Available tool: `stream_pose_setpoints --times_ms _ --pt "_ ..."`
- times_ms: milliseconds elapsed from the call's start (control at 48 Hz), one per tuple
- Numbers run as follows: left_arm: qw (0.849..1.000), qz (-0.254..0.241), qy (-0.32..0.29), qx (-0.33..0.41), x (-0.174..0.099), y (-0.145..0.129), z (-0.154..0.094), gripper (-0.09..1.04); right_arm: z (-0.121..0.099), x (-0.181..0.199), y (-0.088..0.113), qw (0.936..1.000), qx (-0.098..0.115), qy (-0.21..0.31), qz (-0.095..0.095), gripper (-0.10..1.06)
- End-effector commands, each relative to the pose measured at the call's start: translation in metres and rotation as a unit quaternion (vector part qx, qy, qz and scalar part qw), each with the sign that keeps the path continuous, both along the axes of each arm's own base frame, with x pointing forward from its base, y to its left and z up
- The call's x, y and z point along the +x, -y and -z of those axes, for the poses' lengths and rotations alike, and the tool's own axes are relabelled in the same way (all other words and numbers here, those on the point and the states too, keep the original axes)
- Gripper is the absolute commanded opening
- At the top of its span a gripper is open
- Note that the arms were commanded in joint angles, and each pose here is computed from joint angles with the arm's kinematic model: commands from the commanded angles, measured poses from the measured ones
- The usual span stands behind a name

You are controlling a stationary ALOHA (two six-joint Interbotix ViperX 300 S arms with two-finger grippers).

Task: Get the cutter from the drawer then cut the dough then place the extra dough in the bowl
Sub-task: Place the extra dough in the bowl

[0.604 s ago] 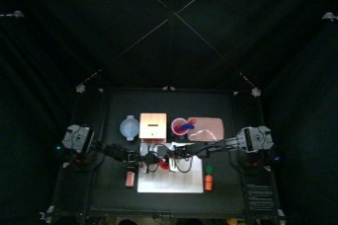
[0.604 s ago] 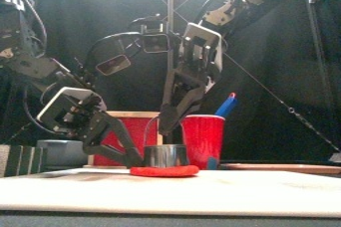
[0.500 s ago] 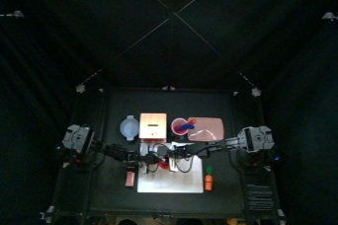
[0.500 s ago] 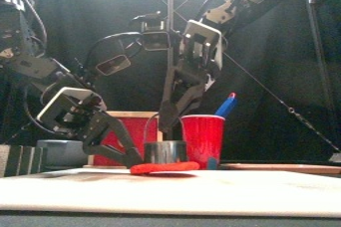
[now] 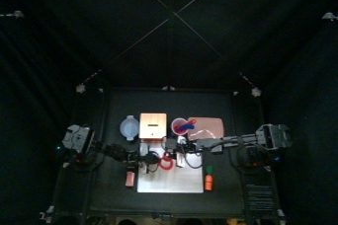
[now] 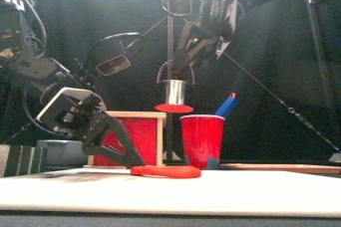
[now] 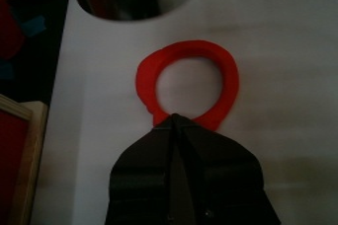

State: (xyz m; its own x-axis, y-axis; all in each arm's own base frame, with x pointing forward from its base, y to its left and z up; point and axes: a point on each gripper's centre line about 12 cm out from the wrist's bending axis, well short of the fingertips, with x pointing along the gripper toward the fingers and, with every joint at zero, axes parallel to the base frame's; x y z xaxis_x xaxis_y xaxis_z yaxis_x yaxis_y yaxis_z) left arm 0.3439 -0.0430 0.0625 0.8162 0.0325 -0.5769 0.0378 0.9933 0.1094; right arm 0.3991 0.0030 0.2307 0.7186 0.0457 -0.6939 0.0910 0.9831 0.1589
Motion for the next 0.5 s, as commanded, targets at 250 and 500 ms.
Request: stream_pose_setpoints --times_ms 250,500 --pt "1.000 -0.004 0.011 -0.008 0.007 0.001 -0.011 0.52 0.011 -0.066 0.000 0.9988 0.041 -0.010 0.026 0.55" --pt "0.999 -0.007 0.028 -0.013 0.015 0.000 -0.025 0.52 0.052 -0.098 -0.005 0.9977 0.046 -0.039 0.032 0.56"
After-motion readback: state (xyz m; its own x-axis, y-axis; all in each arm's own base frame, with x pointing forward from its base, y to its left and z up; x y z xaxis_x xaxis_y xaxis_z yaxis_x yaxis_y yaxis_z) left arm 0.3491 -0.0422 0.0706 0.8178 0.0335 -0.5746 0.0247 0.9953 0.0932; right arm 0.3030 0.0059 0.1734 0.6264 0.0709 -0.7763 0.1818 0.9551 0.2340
